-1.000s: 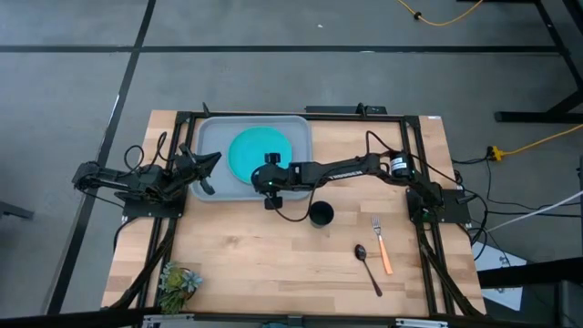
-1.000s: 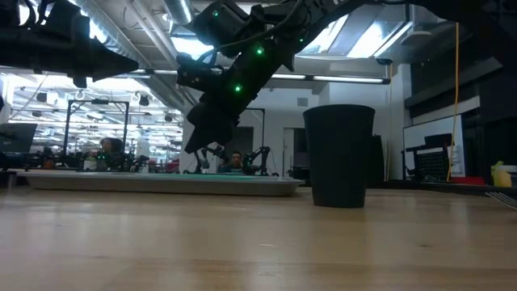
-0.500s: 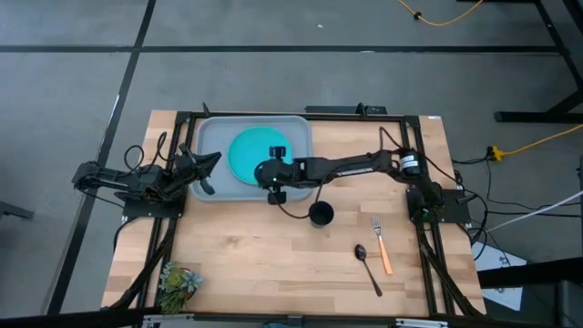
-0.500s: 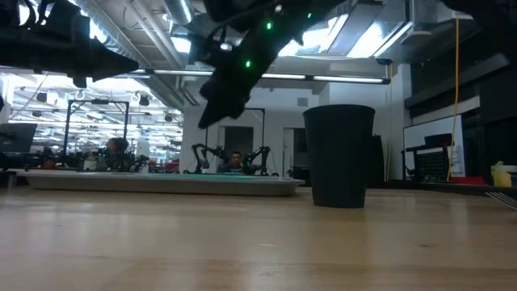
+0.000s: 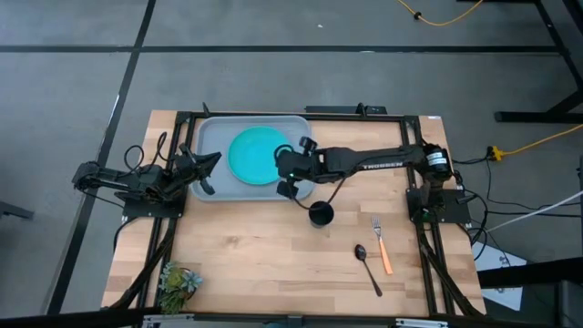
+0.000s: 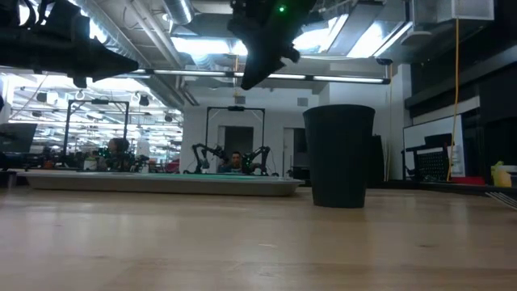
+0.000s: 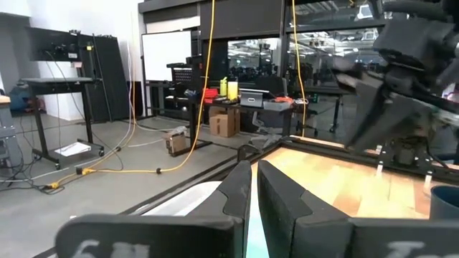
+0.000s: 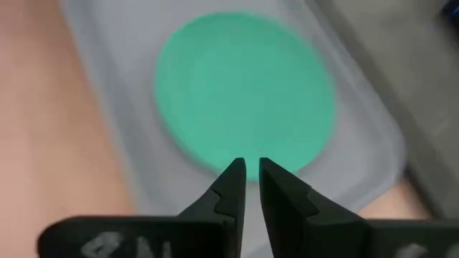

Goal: Pick and place plate/cup/fork/spoon on tray
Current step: Put the black cup on the serving tray to the top left of the blue plate

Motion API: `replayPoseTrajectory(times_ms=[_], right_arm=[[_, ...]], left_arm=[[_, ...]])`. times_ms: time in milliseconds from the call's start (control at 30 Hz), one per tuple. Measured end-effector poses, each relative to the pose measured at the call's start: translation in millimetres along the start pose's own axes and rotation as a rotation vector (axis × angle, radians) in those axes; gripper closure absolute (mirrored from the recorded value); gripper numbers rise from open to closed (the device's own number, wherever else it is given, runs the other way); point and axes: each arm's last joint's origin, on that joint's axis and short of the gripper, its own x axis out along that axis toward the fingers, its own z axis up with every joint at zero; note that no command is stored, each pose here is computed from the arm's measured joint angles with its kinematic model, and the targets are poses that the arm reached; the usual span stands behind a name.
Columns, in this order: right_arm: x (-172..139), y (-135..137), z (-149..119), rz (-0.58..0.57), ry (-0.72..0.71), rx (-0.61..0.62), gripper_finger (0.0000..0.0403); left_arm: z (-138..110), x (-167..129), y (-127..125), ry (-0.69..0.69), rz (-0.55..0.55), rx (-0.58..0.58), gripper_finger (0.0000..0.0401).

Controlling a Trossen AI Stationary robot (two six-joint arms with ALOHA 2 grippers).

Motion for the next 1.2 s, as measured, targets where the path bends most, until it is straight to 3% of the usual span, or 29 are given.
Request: replayPoseTrajectory(times_ms=[167,333,400,500,600,733,900,1067,1200], right_arm=[[-9.2,14.6,-5.2,0.260,0.110,0.219,0.0356],[-26.2,34.1,-9.0,0.590,0.221,0.205,0.0356],[-33.7,42.5,-11.7,0.650,0.258,0.231,0.0356],[-47.0,52.1,-22.7,0.653,0.381,0.306,0.0356],[-65.9,55.3,-35.9,0.593,0.494,0.343,0.0356],[-89.4,53.6,-51.9,0.396,0.531,0.370,0.0357],[-116.2,47.7,-68.9,0.101,0.439,0.355,0.0357],[-137.4,45.2,-89.3,-0.203,0.332,0.415,0.0357],[-144.8,56.2,-101.0,-0.290,0.244,0.449,0.0357]], left_arm=[[0.0,0.0,-0.1,0.000,-0.003,-0.001,0.0381],[0.1,0.0,-0.2,-0.001,-0.009,-0.041,0.0381],[0.1,0.0,-0.6,-0.002,-0.020,-0.057,0.0381],[0.2,-0.1,-1.6,-0.005,-0.057,-0.058,0.0381],[0.2,-0.1,-1.8,-0.005,-0.064,-0.058,0.0381],[1.9,-0.1,-2.3,-0.019,-0.084,-0.095,0.0381],[5.4,-0.5,-4.3,-0.052,-0.170,-0.122,0.0381],[7.6,-1.2,-6.7,-0.072,-0.262,-0.166,0.0381],[6.8,-0.8,-7.1,-0.062,-0.264,-0.177,0.0381]])
